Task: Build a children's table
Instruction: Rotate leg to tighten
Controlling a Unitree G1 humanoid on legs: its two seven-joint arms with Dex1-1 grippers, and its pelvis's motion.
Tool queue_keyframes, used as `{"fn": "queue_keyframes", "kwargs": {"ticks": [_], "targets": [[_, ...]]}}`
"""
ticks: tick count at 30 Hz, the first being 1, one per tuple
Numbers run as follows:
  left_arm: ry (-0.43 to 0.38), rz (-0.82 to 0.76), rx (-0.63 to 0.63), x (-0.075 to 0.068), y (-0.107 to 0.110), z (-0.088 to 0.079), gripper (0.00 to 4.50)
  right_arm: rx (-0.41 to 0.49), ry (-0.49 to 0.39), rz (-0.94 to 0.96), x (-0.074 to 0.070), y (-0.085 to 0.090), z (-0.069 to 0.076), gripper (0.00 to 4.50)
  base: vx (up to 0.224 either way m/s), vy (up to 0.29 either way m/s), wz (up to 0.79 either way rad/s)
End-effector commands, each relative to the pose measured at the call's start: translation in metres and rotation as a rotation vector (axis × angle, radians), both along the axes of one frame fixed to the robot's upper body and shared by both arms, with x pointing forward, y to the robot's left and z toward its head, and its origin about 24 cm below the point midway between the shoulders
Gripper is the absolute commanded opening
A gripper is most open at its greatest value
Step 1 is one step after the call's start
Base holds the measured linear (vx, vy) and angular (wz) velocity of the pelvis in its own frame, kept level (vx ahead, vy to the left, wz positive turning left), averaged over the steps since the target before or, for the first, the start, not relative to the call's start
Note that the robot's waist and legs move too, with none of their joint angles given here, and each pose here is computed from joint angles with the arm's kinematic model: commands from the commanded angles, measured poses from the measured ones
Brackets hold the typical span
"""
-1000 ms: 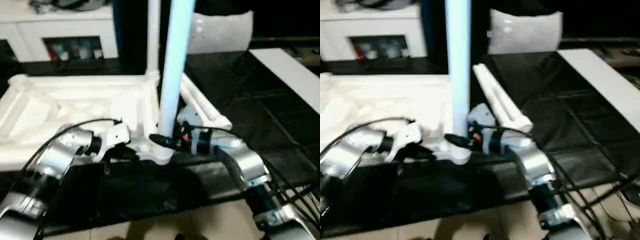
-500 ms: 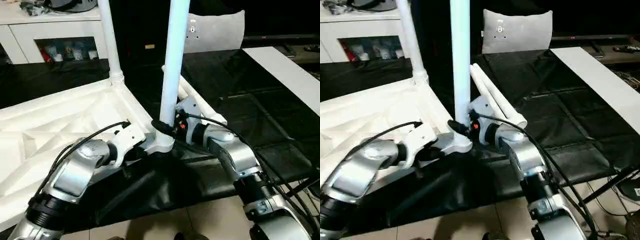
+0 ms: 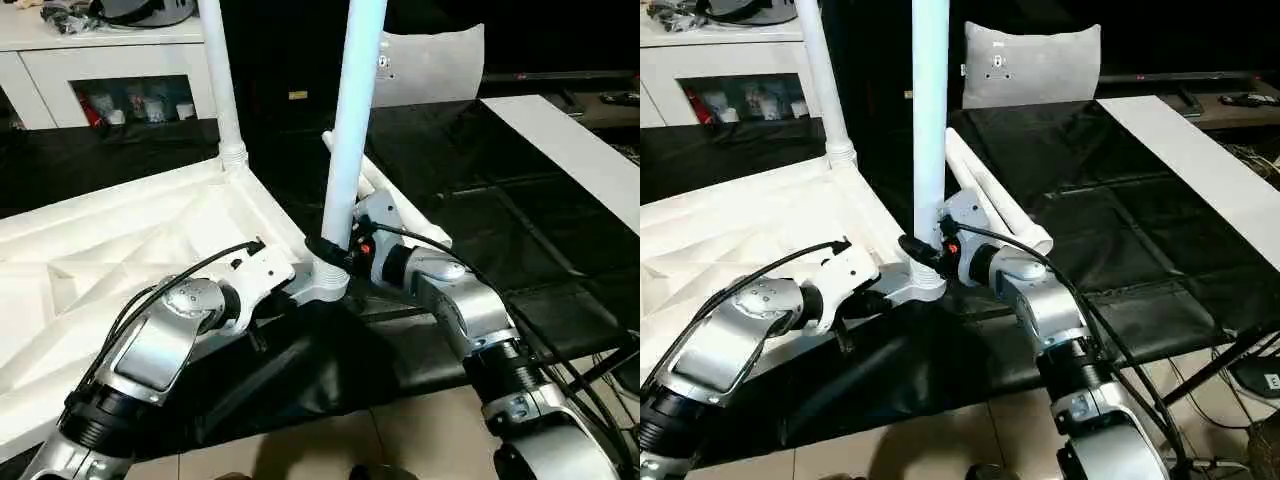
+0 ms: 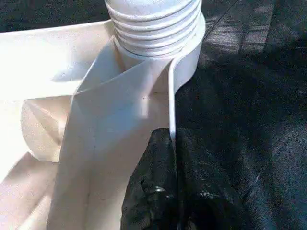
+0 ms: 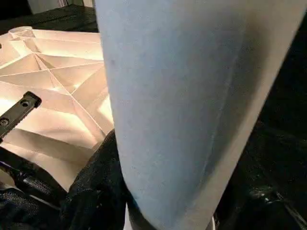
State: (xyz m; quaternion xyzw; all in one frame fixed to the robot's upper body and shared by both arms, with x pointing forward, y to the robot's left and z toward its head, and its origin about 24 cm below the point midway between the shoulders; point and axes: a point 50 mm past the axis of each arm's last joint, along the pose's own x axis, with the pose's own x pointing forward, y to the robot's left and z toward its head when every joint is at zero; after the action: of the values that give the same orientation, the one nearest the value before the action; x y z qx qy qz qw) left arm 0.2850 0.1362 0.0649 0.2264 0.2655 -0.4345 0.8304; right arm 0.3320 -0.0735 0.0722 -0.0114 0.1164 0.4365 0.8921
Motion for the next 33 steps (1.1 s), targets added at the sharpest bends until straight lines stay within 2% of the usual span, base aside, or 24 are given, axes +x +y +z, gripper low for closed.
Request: {"fn": "queue_keyframes", "kwargs": {"ticks": [1,6,7,9,10,15,16,18,25,28,29,33], "targets": [[-0.107,-0.047,-0.05,0.007,-0.01,0.023,0.0,-0.107,0.215,-0.075,-0.013,-0.015,-0.051,1.88,0.0,0.0,0.0],[-0.11,-0.042,-0.058,0.008,-0.009,0.024,0.0,-0.101,0.212,-0.077,-0.013,-0.016,-0.051,1.88,0.0,0.0,0.0],[-0.111,-0.041,-0.06,0.009,-0.009,0.024,0.0,-0.1,0.213,-0.079,-0.012,-0.016,-0.051,2.44,0.0,0.0,0.0],[-0.113,-0.038,-0.06,0.009,-0.008,0.024,0.0,-0.1,0.214,-0.081,-0.012,-0.017,-0.051,2.44,0.0,0.0,0.0],[-0.114,-0.038,-0.059,0.01,-0.007,0.024,0.0,-0.101,0.215,-0.081,-0.012,-0.017,-0.052,2.65,0.0,0.0,0.0],[-0.121,-0.034,-0.053,0.011,-0.004,0.025,0.0,-0.097,0.21,-0.087,-0.013,-0.018,-0.052,2.98,0.0,0.0,0.0],[-0.121,-0.034,-0.053,0.011,-0.004,0.025,0.0,-0.097,0.21,-0.087,-0.013,-0.018,-0.052,3.22,0.0,0.0,0.0],[-0.124,-0.035,-0.05,0.012,-0.003,0.026,0.0,-0.091,0.206,-0.089,-0.014,-0.02,-0.052,3.37,0.0,0.0,0.0],[-0.131,-0.047,-0.024,0.017,0.004,0.025,0.0,-0.083,0.158,-0.084,-0.02,-0.034,-0.047,4.0,0.0,0.0,0.0],[-0.132,-0.079,-0.004,0.017,0.006,0.025,0.0,-0.083,0.136,-0.076,-0.026,-0.048,-0.041,4.18,0.0,0.0,0.0],[-0.132,-0.08,-0.004,0.017,0.006,0.025,0.0,-0.083,0.136,-0.076,-0.026,-0.049,-0.041,4.38,0.0,0.0,0.0],[-0.12,-0.125,0.006,0.017,0.008,0.022,0.0,-0.062,0.083,-0.07,-0.03,-0.062,-0.03,4.38,0.0,0.0,0.0]]}}
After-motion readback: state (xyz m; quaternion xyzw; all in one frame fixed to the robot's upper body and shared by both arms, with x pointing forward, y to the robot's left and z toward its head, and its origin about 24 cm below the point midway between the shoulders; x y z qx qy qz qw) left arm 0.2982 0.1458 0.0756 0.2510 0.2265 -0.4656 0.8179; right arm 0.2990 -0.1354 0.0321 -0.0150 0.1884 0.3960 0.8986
